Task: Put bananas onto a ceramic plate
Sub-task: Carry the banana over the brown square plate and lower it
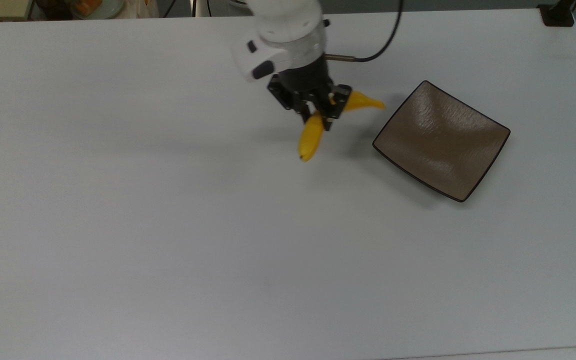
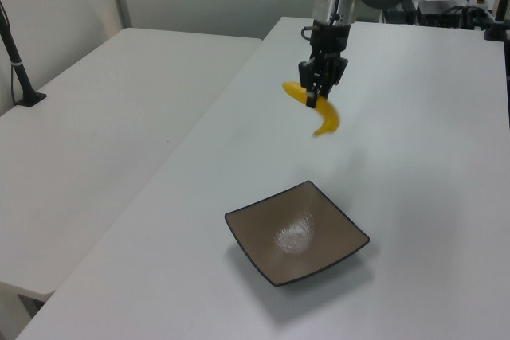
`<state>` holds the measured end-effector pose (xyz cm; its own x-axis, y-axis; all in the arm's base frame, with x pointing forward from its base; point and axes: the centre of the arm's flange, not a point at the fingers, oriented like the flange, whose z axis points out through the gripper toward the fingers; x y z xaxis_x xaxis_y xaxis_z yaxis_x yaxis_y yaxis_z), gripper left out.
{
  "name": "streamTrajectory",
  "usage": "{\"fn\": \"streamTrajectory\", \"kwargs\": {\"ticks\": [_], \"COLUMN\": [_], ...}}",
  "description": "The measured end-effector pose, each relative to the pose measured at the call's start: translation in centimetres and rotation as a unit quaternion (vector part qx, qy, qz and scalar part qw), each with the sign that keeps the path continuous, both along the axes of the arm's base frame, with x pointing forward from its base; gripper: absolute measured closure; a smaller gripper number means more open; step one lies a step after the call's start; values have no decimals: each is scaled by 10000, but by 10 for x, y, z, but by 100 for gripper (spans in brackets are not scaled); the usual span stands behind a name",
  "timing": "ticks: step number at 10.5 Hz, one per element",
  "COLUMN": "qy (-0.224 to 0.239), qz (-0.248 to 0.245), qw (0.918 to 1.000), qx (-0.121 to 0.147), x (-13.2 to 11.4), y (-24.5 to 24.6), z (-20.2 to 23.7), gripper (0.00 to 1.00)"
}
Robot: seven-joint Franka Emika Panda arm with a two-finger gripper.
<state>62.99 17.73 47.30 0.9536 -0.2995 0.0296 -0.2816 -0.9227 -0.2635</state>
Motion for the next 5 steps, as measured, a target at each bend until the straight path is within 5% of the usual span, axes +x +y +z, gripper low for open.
{"fn": "streamTrajectory", "kwargs": {"ticks": [5], "qy": [-366], "qz": [497], "qw": [9978], "qx": [224], "x": [-13], "y": [106], "z": [-35], "gripper": [64]}}
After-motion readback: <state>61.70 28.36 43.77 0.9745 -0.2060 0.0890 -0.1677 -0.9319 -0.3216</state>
